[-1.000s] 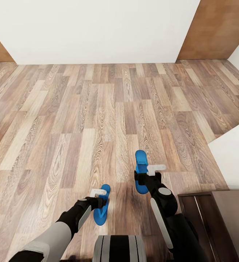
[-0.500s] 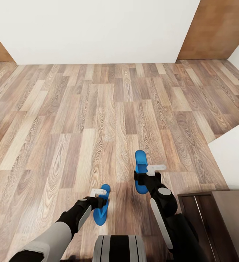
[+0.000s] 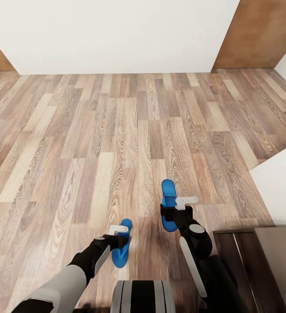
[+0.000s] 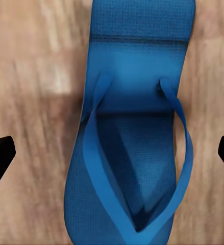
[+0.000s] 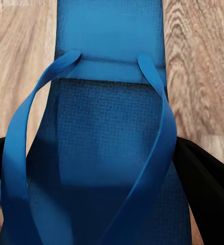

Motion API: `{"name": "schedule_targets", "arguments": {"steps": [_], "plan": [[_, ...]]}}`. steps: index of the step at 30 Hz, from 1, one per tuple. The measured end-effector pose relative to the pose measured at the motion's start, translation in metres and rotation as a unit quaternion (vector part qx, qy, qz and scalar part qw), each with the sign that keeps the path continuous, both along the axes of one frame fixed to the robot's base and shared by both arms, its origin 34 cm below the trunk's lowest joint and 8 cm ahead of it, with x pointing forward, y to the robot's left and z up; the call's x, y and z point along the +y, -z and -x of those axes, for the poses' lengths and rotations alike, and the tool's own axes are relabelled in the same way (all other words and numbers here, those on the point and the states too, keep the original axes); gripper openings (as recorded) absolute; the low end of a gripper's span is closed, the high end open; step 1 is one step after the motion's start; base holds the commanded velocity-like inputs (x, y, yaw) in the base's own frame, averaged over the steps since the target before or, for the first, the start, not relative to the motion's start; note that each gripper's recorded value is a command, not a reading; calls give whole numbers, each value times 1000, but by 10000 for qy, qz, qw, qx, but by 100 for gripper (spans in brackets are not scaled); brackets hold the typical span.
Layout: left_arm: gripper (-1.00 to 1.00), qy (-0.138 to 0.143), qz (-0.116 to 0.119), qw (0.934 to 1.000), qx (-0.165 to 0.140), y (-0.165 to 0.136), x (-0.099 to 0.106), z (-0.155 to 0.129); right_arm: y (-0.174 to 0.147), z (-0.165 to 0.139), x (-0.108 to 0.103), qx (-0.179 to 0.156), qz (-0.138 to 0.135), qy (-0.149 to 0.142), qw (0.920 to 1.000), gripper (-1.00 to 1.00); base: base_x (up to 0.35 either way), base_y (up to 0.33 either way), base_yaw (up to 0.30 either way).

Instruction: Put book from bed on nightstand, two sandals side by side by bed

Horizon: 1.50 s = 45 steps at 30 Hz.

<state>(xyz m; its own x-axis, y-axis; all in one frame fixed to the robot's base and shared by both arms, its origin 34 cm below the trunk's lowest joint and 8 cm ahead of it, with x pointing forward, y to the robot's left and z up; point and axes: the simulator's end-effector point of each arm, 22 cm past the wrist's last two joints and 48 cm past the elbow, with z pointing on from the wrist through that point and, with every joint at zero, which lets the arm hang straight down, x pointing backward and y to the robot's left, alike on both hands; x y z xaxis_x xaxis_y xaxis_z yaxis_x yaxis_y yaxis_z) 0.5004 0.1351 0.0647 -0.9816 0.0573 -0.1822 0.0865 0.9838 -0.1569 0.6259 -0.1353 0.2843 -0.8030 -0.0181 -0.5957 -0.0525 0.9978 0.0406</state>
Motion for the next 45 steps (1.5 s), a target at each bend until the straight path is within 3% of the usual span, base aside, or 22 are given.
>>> {"name": "schedule_targets", "arguments": {"steps": [19, 33, 45], "plan": [[100, -1, 0, 9999, 152, 14, 0, 14, 19, 7, 0, 166, 0, 0, 9999, -100, 0, 0, 0], [100, -23, 12, 10000, -37, 9, -1, -4, 19, 8, 0, 166, 3, -1, 9999, -100, 0, 0, 0], [100, -18, 12, 10000, 24, 15, 0, 2, 28, 11, 0, 250, 4, 0, 9997, -100, 0, 0, 0]]}}
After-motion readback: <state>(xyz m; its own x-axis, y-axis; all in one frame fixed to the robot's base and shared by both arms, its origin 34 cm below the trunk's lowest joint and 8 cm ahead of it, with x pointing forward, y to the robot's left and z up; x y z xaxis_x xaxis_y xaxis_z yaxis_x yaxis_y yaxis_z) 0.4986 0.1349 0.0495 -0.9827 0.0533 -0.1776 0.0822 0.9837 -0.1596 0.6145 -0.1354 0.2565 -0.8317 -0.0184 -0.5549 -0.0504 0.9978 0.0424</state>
